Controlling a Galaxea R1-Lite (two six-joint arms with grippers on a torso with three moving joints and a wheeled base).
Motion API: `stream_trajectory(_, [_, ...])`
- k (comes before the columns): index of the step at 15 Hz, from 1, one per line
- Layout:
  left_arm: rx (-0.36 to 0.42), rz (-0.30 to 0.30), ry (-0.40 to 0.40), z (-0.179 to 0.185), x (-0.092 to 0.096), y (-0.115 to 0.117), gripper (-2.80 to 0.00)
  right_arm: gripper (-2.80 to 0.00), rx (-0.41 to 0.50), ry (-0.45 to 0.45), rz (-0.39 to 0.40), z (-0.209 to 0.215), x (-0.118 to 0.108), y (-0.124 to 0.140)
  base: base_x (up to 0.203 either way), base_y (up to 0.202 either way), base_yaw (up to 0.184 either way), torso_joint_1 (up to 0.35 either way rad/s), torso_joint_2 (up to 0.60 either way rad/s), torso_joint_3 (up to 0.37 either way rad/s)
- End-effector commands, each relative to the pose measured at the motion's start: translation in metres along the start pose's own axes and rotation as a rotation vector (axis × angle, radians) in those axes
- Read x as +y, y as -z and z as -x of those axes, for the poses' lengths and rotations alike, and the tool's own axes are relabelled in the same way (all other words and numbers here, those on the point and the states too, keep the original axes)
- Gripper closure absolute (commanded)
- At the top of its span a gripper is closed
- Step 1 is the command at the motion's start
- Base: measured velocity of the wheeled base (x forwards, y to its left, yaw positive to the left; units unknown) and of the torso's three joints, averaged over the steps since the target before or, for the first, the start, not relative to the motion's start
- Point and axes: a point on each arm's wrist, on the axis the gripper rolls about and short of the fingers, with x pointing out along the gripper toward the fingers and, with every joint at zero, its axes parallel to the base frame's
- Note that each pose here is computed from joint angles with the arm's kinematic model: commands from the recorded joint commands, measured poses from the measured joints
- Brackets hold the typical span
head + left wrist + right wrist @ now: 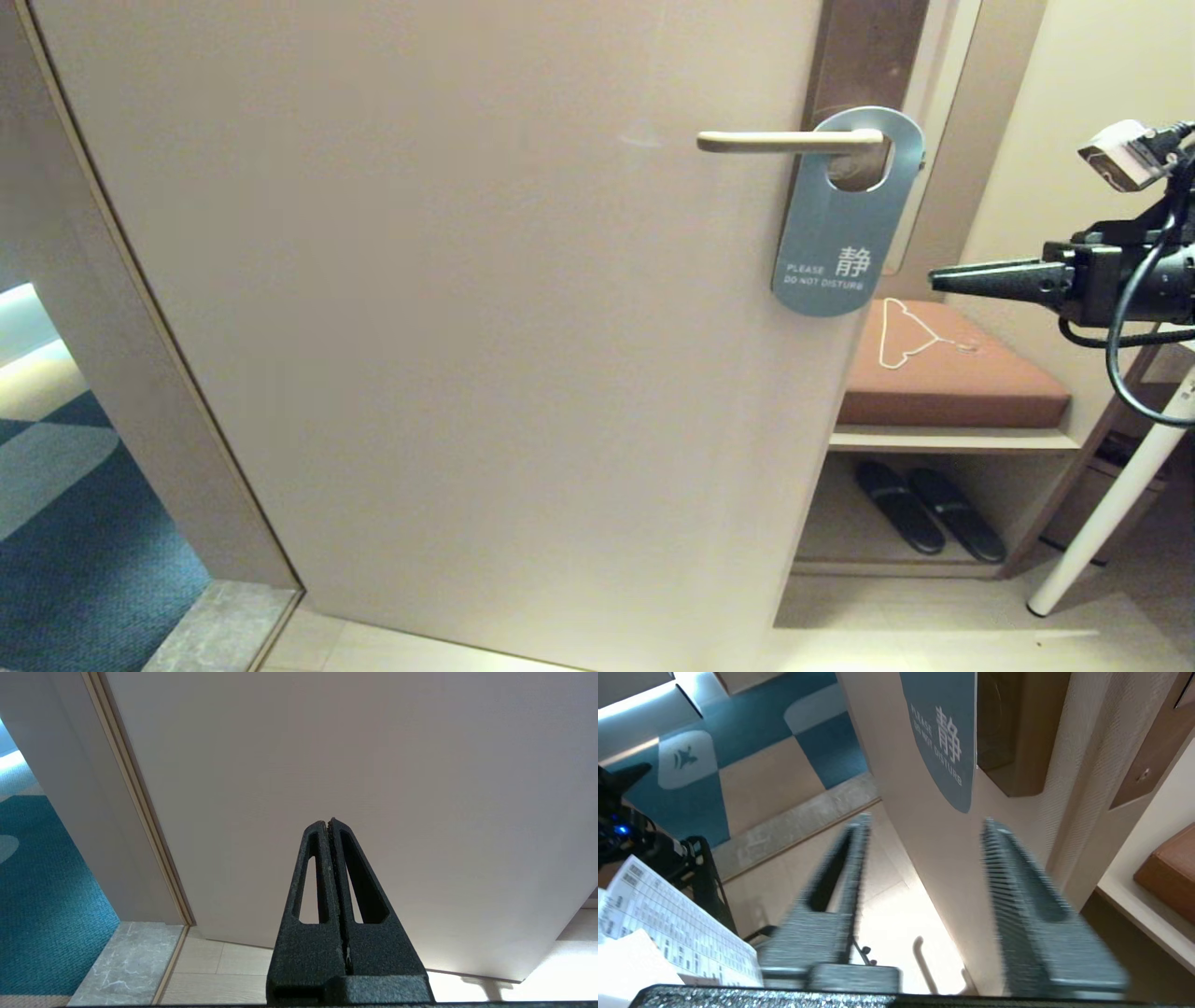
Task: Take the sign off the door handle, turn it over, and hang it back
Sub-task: Take down the sign
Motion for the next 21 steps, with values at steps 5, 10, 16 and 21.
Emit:
stream_trajectory(5, [0.001, 0.0, 0.0, 0.0, 0.0, 0.0, 0.0, -2.8, 0.002, -0.004, 0.0, 0.0, 0.001, 0.001, 0.0, 0.0, 0.0, 0.0, 0.0, 0.0])
stream_trajectory(10, [0.001, 0.0, 0.0, 0.0, 0.0, 0.0, 0.0, -2.8, -0.009, -0.005, 0.095, -0.002, -0.001, -0.001, 0.0, 0.0, 0.0, 0.0, 0.0, 0.0])
stream_trajectory(16, [0.001, 0.0, 0.0, 0.0, 0.0, 0.0, 0.0, -2.8, -0.045, -0.007, 0.196, -0.009, -0.004, -0.009, 0.0, 0.0, 0.0, 0.0, 0.0, 0.0])
stream_trajectory(21, [0.001, 0.0, 0.0, 0.0, 0.0, 0.0, 0.0, -2.8, -0.043, -0.036, 0.207, -0.016, 0.003, -0.011, 0.0, 0.0, 0.0, 0.0, 0.0, 0.0])
